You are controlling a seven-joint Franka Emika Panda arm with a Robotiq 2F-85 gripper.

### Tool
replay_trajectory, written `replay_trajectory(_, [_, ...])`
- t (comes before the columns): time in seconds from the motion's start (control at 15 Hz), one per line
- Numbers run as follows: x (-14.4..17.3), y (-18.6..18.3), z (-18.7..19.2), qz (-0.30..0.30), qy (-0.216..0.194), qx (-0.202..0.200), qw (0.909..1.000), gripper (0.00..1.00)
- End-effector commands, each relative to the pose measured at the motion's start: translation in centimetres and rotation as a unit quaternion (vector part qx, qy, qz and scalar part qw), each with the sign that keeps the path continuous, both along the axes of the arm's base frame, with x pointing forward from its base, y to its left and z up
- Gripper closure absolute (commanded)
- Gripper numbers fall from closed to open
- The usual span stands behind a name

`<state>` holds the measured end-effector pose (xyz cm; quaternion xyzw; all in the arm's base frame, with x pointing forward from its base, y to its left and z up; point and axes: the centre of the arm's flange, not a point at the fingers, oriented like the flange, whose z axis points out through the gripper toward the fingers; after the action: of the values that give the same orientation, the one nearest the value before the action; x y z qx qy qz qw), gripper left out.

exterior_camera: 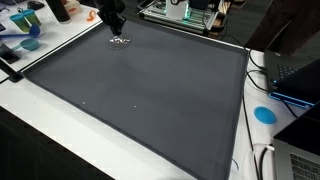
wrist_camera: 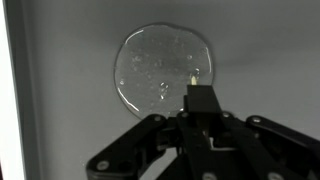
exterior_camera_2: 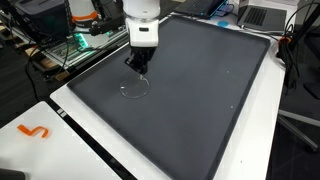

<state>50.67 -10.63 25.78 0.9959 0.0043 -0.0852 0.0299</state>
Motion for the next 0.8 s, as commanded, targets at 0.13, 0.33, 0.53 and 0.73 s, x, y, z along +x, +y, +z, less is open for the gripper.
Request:
replay_trajectory(0.13, [-0.3, 0.1, 0.6, -0.001, 0.008, 0.0, 1.0, 0.96])
replay_trajectory(0.33, [-0.5, 0.1, 1.5, -0.005, 0.003, -0.003, 1.0, 0.96])
replay_trajectory(0.53, [-0.6, 0.3, 2.6, -0.006, 0.0, -0.002, 1.0, 0.96])
replay_trajectory(0.73, [-0.7, 0.5, 3.9, -0.009, -0.002, -0.004, 1.0, 0.96])
